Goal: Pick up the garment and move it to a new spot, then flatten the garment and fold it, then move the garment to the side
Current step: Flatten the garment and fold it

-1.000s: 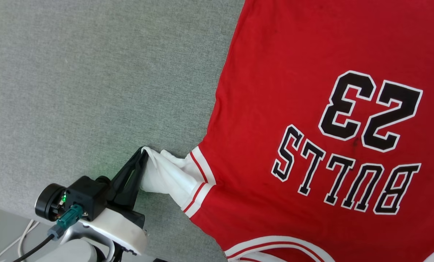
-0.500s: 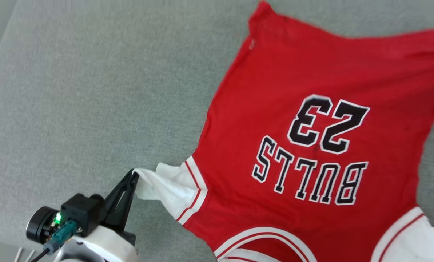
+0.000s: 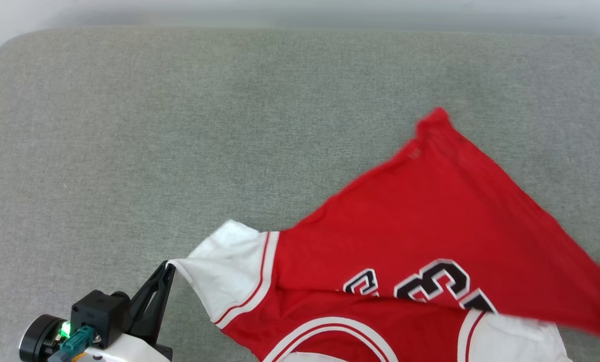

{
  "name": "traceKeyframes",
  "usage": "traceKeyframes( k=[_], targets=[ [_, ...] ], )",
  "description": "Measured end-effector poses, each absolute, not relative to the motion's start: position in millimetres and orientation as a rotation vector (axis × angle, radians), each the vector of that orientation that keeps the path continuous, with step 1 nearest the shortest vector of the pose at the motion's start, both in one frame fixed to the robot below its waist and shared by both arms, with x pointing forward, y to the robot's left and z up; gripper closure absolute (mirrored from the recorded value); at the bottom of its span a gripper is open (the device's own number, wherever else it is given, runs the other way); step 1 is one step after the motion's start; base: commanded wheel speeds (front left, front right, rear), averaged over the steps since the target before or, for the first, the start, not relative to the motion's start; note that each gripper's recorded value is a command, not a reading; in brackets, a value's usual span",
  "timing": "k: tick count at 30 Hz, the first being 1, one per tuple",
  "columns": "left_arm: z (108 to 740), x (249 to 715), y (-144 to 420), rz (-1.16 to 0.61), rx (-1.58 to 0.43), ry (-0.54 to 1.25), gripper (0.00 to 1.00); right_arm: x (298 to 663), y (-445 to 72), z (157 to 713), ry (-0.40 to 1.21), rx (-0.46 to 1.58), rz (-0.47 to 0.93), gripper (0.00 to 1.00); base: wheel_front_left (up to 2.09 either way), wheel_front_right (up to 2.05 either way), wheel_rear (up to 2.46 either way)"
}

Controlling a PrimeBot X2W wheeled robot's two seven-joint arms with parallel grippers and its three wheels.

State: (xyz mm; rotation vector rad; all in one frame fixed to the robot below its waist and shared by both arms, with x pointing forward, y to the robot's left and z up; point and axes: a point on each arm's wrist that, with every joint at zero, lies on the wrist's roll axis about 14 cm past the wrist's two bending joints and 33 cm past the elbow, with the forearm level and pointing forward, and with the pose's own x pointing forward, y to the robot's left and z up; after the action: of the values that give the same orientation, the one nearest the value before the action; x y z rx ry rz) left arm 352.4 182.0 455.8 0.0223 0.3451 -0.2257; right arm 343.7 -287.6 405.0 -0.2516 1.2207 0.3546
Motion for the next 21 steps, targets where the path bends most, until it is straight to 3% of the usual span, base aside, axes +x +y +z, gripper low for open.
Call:
traceKeyframes(
  k=[5, 9, 10, 11, 21],
  targets=[
    [456.0, 352.7, 178.5, -0.240, 0.023, 0.347, 1.00, 276.5, -286.4, 369.5, 1.349, -0.132, 0.341, 1.00, 0.00, 0.00, 0.00],
    [455.5, 352.7, 177.6, -0.243, 0.024, 0.349, 1.00, 264.2, -279.9, 363.1, 1.348, -0.071, 0.329, 1.00, 0.00, 0.00, 0.00],
    [455.9, 352.5, 177.3, -0.244, 0.024, 0.348, 1.00, 269.7, -280.1, 366.8, 1.322, -0.067, 0.323, 0.75, 0.00, 0.00, 0.00],
    [456.0, 352.4, 177.1, -0.245, 0.025, 0.348, 1.00, 278.0, -281.3, 372.3, 1.285, -0.075, 0.318, 0.00, 0.00, 0.00, 0.00],
    [455.3, 350.5, 176.9, -0.247, 0.029, 0.351, 1.00, 396.7, -278.1, 472.4, 0.879, -0.236, 0.327, 0.00, 0.00, 0.00, 0.00]
  ],
)
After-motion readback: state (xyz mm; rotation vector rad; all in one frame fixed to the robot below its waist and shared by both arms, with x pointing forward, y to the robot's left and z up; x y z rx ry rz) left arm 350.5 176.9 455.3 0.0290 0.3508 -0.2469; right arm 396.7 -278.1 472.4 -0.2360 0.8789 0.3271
